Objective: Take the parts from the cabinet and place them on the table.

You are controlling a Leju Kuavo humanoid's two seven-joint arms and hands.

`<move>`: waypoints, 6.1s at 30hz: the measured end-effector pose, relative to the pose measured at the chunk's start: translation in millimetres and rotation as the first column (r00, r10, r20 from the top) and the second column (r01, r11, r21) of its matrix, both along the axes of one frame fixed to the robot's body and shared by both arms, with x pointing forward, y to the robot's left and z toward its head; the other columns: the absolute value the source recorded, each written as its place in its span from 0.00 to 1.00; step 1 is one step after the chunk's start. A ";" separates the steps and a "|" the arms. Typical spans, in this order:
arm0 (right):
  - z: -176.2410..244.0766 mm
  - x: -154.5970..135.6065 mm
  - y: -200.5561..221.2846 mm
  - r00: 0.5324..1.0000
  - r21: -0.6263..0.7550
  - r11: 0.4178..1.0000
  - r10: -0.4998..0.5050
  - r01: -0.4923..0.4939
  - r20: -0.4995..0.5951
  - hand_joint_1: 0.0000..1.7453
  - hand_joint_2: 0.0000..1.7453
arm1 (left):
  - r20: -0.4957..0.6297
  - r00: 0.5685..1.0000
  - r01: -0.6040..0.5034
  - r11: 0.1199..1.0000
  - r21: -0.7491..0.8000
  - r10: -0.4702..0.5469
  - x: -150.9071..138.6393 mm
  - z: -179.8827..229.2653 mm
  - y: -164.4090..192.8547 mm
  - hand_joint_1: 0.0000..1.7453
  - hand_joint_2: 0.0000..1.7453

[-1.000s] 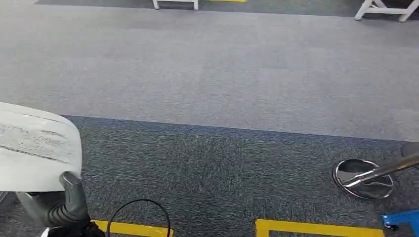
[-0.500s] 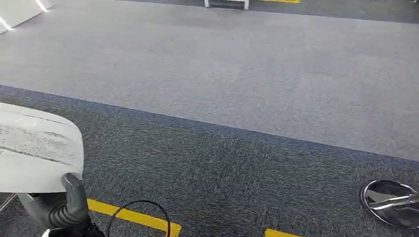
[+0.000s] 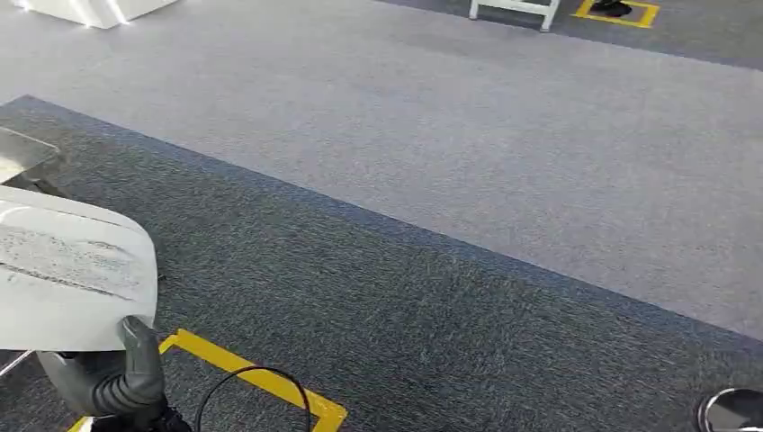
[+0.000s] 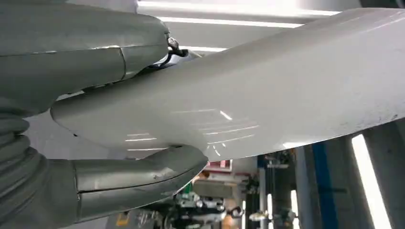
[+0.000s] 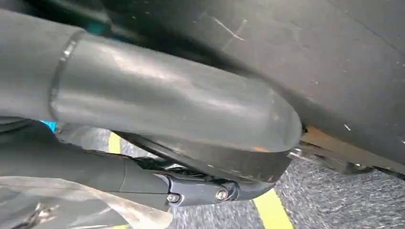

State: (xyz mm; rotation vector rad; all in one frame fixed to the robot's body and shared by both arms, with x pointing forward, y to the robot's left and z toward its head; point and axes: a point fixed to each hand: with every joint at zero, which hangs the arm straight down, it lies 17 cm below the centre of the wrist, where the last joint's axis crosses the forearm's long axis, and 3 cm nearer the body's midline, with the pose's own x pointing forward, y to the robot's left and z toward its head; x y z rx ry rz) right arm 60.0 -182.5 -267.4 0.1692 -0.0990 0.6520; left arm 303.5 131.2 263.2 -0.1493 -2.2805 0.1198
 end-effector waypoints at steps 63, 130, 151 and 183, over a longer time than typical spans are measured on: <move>-2.0 2.4 0.1 0.997 -0.021 0.999 0.046 -0.045 0.057 0.00 0.00 | 0.075 0.997 -0.037 0.999 0.031 0.034 -3.1 22.0 6.8 1.00 1.00; -3.2 1.2 3.0 0.999 -0.057 0.998 -0.018 0.020 0.041 0.00 0.00 | 0.095 0.994 -0.051 0.998 0.027 0.048 -12.0 29.6 1.0 1.00 1.00; -4.1 1.0 -3.4 0.999 -0.073 0.997 -0.016 0.018 0.034 0.00 0.00 | 0.100 0.994 -0.041 0.999 0.027 0.038 -12.2 31.1 -2.1 1.00 1.00; -4.3 -2.4 -3.2 0.999 -0.070 0.997 -0.020 0.022 0.025 0.00 0.00 | 0.094 0.995 -0.032 0.999 0.010 0.031 -11.1 31.2 -3.0 1.00 1.00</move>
